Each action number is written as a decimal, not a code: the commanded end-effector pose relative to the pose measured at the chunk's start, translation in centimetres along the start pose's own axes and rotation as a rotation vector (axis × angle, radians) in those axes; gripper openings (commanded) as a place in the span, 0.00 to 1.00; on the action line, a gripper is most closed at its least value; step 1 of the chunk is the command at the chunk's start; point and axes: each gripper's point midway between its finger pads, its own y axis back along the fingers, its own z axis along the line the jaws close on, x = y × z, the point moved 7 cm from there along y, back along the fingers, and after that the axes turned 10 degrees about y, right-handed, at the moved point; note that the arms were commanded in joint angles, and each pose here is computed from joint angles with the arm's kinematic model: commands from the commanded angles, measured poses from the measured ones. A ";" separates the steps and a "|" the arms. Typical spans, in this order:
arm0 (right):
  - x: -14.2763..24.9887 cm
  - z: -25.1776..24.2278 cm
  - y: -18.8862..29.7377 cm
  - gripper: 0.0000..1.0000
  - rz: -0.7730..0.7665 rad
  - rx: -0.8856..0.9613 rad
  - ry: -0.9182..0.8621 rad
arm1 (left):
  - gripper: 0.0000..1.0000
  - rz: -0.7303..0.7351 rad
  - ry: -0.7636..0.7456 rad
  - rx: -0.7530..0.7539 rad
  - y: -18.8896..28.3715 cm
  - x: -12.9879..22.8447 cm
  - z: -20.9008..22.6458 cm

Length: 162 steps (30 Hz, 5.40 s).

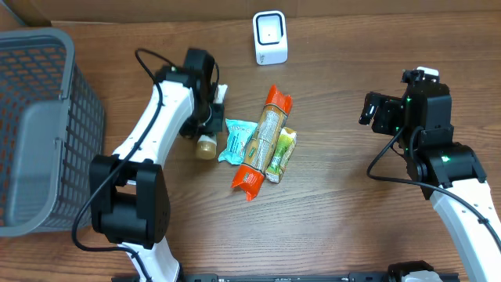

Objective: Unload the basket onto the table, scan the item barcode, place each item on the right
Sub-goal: 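Carry the white tube to the table left of the mint packet, then open the left gripper and raise it away from the items, then reach the right gripper down to the green-yellow Pokka packet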

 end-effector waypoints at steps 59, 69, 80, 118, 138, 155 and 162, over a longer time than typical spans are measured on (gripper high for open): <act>-0.9 -0.1 0.4 1.00 -0.030 0.009 -0.010 | 1.00 -0.595 -0.061 0.339 23.8 1.2 -1.6; -1.1 2.0 0.6 1.00 -0.028 -0.199 -0.008 | 1.00 -0.595 -0.061 0.339 23.8 1.2 -1.6; -1.3 4.8 2.0 1.00 0.031 -0.491 -0.129 | 1.00 -0.595 -0.061 0.339 23.8 1.2 -1.6; 12.6 15.9 -11.5 0.59 0.616 -0.299 -0.373 | 1.00 -0.679 0.195 0.126 24.0 -1.4 7.3; 5.8 15.7 -8.7 0.13 0.486 -0.394 0.145 | 1.00 -0.679 0.192 0.127 24.0 -1.4 7.2; 4.5 11.9 -10.3 0.88 0.542 -0.466 0.039 | 1.00 -0.679 0.192 0.127 24.0 -1.4 7.2; 5.0 10.6 -13.8 0.96 0.537 -0.682 -0.003 | 1.00 -0.679 0.192 0.127 24.0 -1.4 7.2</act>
